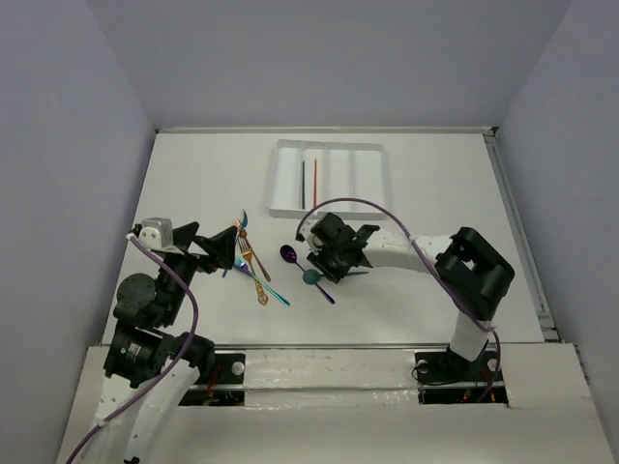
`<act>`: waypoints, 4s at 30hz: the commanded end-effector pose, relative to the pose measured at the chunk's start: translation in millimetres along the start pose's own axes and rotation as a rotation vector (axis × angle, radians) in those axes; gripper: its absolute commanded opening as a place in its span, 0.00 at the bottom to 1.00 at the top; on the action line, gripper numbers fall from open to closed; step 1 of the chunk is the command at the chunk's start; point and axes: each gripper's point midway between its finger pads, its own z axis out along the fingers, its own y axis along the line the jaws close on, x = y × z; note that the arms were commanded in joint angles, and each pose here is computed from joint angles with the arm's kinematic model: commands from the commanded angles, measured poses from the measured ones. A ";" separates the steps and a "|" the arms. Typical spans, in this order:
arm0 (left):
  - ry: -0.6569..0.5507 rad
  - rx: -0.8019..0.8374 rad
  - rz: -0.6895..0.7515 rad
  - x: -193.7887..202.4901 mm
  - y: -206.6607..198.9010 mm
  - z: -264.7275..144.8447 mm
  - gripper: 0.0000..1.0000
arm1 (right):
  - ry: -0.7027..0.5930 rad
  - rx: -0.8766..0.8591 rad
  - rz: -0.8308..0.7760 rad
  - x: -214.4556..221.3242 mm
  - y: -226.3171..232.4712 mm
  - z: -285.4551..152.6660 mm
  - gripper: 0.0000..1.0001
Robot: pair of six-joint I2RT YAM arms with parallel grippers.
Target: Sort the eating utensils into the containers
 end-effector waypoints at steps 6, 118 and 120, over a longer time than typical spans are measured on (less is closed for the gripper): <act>-0.088 0.038 0.003 -26.2 -9.3 -4.8 0.99 | -0.010 -0.083 -0.062 -12.4 38.8 -1.0 0.18; -0.070 0.032 -0.004 -21.3 -8.1 -3.4 0.99 | -0.192 0.196 0.347 -56.1 31.9 30.7 0.38; -0.072 0.032 -0.004 -21.7 -8.2 -3.3 0.99 | -0.186 0.209 0.344 -59.3 30.3 35.7 0.28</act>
